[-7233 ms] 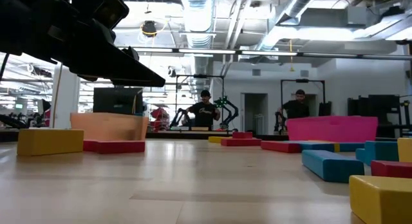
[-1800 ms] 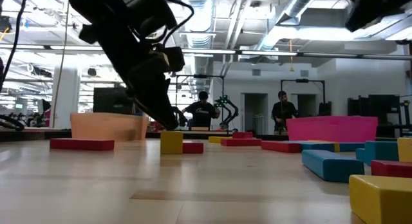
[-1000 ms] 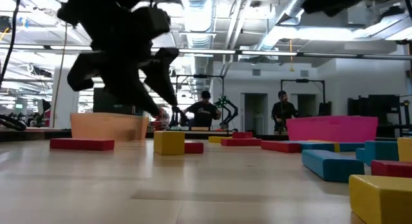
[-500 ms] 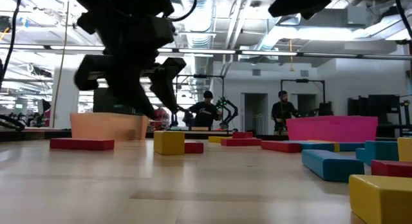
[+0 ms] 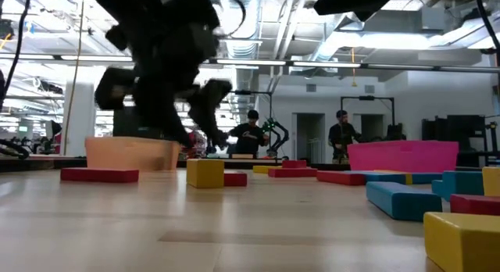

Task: Sort blocks
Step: Put the yellow rectangle block into the red bin

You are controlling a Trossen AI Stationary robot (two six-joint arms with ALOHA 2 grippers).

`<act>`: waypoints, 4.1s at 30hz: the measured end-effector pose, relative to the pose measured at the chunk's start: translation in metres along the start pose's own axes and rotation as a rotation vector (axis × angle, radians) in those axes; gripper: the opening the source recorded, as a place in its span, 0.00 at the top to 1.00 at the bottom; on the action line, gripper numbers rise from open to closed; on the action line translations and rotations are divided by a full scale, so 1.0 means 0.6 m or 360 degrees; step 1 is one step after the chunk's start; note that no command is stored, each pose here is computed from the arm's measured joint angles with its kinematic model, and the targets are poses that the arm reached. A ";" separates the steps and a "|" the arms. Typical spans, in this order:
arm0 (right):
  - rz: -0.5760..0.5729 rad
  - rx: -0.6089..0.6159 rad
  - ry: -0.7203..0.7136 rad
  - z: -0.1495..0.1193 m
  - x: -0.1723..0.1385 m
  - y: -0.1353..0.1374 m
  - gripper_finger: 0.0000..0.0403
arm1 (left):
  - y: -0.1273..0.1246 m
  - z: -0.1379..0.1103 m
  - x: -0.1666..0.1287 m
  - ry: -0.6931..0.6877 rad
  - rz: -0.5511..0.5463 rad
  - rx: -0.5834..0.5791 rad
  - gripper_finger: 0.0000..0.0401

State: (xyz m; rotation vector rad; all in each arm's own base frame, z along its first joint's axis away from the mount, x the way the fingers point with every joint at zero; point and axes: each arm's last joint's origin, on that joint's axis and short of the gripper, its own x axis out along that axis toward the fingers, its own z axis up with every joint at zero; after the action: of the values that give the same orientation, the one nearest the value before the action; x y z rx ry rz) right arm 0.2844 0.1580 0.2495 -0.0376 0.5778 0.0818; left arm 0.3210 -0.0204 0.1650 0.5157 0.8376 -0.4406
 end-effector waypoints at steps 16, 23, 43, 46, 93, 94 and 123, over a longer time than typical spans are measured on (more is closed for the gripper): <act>0.0000 0.0030 0.0033 -0.023 0.005 0.000 0.44 | 0.009 0.010 0.033 0.0120 -0.0111 0.0000 0.56; 0.0000 0.0024 0.0033 -0.023 0.005 0.001 0.44 | 0.008 0.011 0.034 0.0088 -0.0152 -0.0054 0.69; -0.0555 0.0076 -0.0038 -0.052 0.069 -0.009 0.44 | 0.030 0.077 -0.087 -0.0406 0.0136 -0.0207 0.69; -0.0663 0.0057 -0.0141 -0.042 0.067 -0.010 0.44 | 0.031 0.088 -0.106 -0.0501 0.0179 -0.0195 0.69; -0.0867 0.0044 -0.0170 0.020 -0.028 -0.089 0.67 | 0.028 0.076 -0.197 -0.0389 0.0495 -0.0407 0.39; -0.0885 0.0058 -0.0124 0.022 -0.042 -0.099 0.67 | 0.025 0.073 -0.205 -0.0371 0.0499 -0.0430 0.39; -0.1078 0.0766 0.1205 -0.065 -0.171 -0.309 0.67 | -0.117 -0.039 -0.127 0.0161 0.0106 -0.0837 0.40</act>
State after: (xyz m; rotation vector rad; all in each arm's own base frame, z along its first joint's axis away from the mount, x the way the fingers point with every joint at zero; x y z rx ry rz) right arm 0.1936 -0.0359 0.2751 0.2134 1.2972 -0.7612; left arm 0.2231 -0.0493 0.1941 0.0777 0.9879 -0.1212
